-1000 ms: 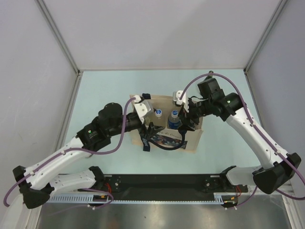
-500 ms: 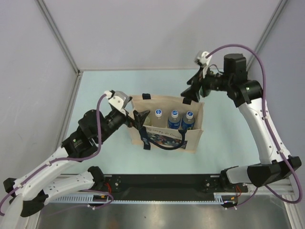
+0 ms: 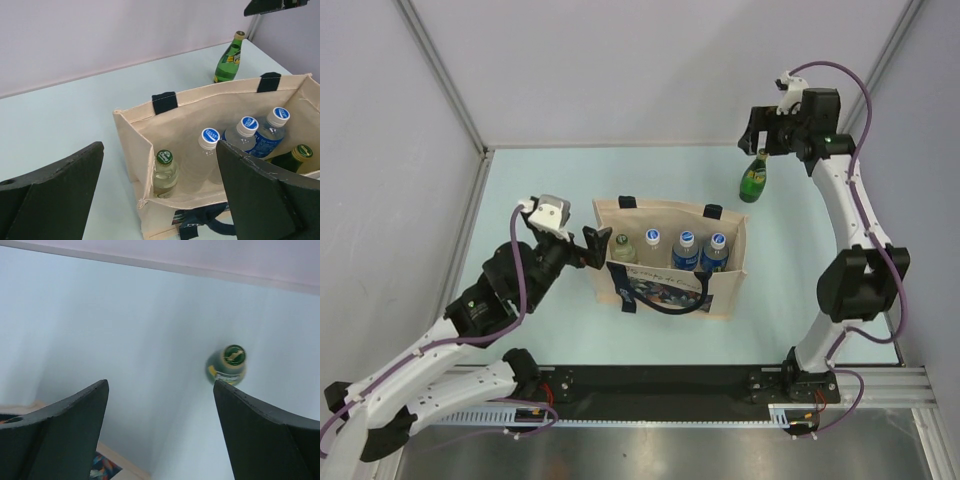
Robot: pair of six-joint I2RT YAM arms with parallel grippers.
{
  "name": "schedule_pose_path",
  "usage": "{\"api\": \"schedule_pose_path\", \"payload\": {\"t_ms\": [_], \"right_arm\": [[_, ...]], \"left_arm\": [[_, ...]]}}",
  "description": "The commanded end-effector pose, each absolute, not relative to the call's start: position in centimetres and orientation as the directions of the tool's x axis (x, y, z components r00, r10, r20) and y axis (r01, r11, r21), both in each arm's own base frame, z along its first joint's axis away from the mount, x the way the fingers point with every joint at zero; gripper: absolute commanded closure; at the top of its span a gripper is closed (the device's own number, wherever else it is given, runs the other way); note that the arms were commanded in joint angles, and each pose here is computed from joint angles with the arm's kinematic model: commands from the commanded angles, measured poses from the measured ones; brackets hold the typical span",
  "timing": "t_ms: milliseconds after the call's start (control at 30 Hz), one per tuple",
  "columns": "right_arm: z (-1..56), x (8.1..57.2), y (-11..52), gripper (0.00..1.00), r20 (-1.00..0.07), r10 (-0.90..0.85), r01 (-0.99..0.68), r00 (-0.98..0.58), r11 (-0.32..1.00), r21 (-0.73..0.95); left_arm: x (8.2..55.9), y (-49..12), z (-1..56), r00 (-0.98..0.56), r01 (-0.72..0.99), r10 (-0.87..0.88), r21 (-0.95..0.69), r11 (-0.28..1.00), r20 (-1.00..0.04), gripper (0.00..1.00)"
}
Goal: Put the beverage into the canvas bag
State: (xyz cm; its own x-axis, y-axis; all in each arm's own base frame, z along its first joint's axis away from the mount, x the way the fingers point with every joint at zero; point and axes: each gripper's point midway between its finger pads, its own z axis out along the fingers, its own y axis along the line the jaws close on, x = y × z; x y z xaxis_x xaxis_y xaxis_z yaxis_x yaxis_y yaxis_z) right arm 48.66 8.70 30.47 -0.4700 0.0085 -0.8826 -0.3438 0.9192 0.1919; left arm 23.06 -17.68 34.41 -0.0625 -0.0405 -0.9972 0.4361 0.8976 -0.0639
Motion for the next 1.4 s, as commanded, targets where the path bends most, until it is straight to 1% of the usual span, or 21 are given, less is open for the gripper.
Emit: {"api": "schedule_pose_path", "payload": {"t_ms": [0, 100, 133, 200, 233, 367, 633, 800, 1000, 1033, 1100, 1167, 1200, 1233, 1300, 1333, 1367], "right_arm": [[30.8, 52.5, 4.7, 0.09, -0.899, 0.045, -0.195, -0.435, 0.970, 0.143], [28.5, 54.5, 2.5, 0.10, -0.884, 0.013, -0.173, -0.467, 0.979, 0.106], [27.2, 55.1, 2.4, 0.11, -0.872, 0.005, -0.172, -0.490, 0.980, 0.102], [27.0, 55.8, 2.3, 0.12, -0.873, -0.011, -0.182, -0.488, 0.979, 0.090], [26.3, 56.1, 2.3, 0.14, -0.865, -0.013, -0.185, -0.501, 0.978, 0.092], [23.9, 57.3, 2.4, 0.17, -0.849, -0.023, -0.195, -0.529, 0.976, 0.095], [21.0, 57.9, 2.9, 0.25, -0.823, -0.061, -0.223, -0.565, 0.971, 0.082], [20.3, 58.3, 2.9, 0.28, -0.821, -0.067, -0.225, -0.567, 0.971, 0.076], [20.1, 58.2, 3.3, 0.39, -0.819, -0.087, -0.245, -0.567, 0.967, 0.067], [20.0, 58.2, 3.5, 0.43, -0.818, -0.091, -0.251, -0.567, 0.966, 0.067], [20.2, 58.1, 3.5, 0.46, -0.822, -0.092, -0.253, -0.562, 0.965, 0.065], [20.3, 57.9, 3.8, 0.56, -0.822, -0.095, -0.262, -0.562, 0.963, 0.067], [20.2, 57.8, 3.7, 0.61, -0.819, -0.097, -0.264, -0.565, 0.962, 0.068], [20.5, 57.7, 3.8, 0.72, -0.823, -0.110, -0.274, -0.558, 0.960, 0.058], [21.9, 57.6, 3.8, 0.86, -0.838, -0.126, -0.284, -0.530, 0.958, 0.036], [22.6, 57.5, 3.7, 0.89, -0.846, -0.139, -0.289, -0.515, 0.957, 0.019], [24.5, 57.2, 3.6, 0.92, -0.863, -0.148, -0.293, -0.483, 0.956, 0.000]], "left_arm": [[23.3, -16.1, 34.0, -0.070, 0.359, -0.079, -0.099, 0.928, -0.994, 0.00], [23.4, -15.8, 33.4, -0.077, 0.338, -0.078, -0.100, 0.936, -0.994, 0.00], [23.4, -15.8, 33.2, -0.080, 0.336, -0.078, -0.100, 0.937, -0.994, 0.00], [23.4, -15.8, 32.8, -0.089, 0.331, -0.081, -0.106, 0.938, -0.993, 0.00], [23.4, -15.8, 32.8, -0.090, 0.330, -0.083, -0.109, 0.938, -0.992, 0.00], [23.5, -15.6, 32.4, -0.099, 0.316, -0.086, -0.113, 0.942, -0.991, 0.00], [23.6, -15.1, 32.3, -0.099, 0.293, -0.085, -0.111, 0.950, -0.991, 0.00], [23.6, -15.1, 32.2, -0.101, 0.291, -0.083, -0.109, 0.950, -0.991, 0.00], [23.6, -15.2, 32.0, -0.110, 0.291, -0.082, -0.111, 0.950, -0.991, 0.00], [23.6, -15.1, 32.0, -0.110, 0.289, -0.086, -0.115, 0.950, -0.990, 0.00], [23.5, -15.0, 31.9, -0.110, 0.287, -0.092, -0.120, 0.950, -0.990, 0.00], [23.5, -14.9, 31.8, -0.111, 0.286, -0.095, -0.123, 0.950, -0.989, 0.00], [23.5, -14.9, 31.7, -0.112, 0.284, -0.095, -0.123, 0.951, -0.989, 0.00], [23.5, -14.8, 31.8, -0.111, 0.284, -0.100, -0.128, 0.950, -0.989, 0.00], [23.4, -14.7, 31.9, -0.107, 0.281, -0.107, -0.133, 0.950, -0.989, 0.00], [23.4, -14.6, 31.9, -0.107, 0.279, -0.110, -0.136, 0.950, -0.988, 0.00], [23.4, -14.6, 31.9, -0.107, 0.278, -0.113, -0.138, 0.951, -0.988, 0.00]]}}
